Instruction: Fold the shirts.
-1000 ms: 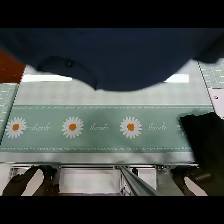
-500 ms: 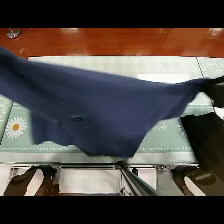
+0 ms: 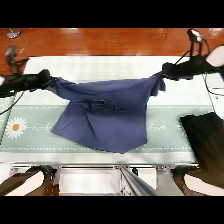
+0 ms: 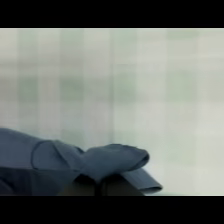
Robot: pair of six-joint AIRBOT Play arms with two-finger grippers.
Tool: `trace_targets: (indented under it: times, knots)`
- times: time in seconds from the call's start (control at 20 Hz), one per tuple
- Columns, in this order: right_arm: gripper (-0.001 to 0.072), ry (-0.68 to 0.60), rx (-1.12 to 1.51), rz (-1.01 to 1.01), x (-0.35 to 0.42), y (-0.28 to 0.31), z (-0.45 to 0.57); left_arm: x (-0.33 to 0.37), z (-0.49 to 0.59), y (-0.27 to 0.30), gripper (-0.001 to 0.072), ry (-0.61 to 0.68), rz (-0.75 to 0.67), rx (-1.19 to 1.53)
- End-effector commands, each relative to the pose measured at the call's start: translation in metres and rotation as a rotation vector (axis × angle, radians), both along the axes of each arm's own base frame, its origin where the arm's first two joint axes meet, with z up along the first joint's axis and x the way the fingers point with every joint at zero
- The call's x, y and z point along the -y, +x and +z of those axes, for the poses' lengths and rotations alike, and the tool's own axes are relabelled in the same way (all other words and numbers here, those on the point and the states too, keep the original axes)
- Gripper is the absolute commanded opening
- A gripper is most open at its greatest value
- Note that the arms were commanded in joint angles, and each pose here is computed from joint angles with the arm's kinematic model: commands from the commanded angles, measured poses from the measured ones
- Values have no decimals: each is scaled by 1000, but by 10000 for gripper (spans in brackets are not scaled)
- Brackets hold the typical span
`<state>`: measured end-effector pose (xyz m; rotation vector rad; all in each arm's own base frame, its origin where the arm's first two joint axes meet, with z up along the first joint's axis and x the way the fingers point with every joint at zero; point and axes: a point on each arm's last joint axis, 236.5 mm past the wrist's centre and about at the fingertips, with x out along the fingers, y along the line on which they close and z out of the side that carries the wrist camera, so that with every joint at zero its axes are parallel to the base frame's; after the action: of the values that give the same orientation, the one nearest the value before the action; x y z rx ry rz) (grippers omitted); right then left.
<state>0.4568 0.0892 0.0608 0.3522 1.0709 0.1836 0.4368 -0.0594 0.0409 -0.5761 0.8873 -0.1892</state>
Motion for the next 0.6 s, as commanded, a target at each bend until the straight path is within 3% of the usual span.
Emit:
trace_targets:
  times: [0.0, 0.05, 0.1, 0.25, 0.35, 0.45, 0.55]
  knots:
    - [24, 151, -75, -32, -9, 45, -40, 9, -58, 38, 94, -22, 24, -92]
    - [256, 160, -94, -29, -9, 49, -46, 16, -66, 38, 449, -30, -20, -133]
    - [609, 150, -117, -3, -7, 47, -48, 18, -68, 35, 698, -23, -77, -163]
    - [626, 31, -249, 56, 52, 7, -45, -15, -55, 13, 701, 29, -151, -307]
    - [626, -76, -409, 10, 110, -42, -55, -10, -52, -19, 700, -56, -203, -427]
    - [625, -23, -443, -73, 124, -73, -68, 20, -62, -46, 700, -139, -292, -498]
    - [625, 72, -377, -94, 103, -90, -77, 41, -81, -55, 699, -144, -315, -523]
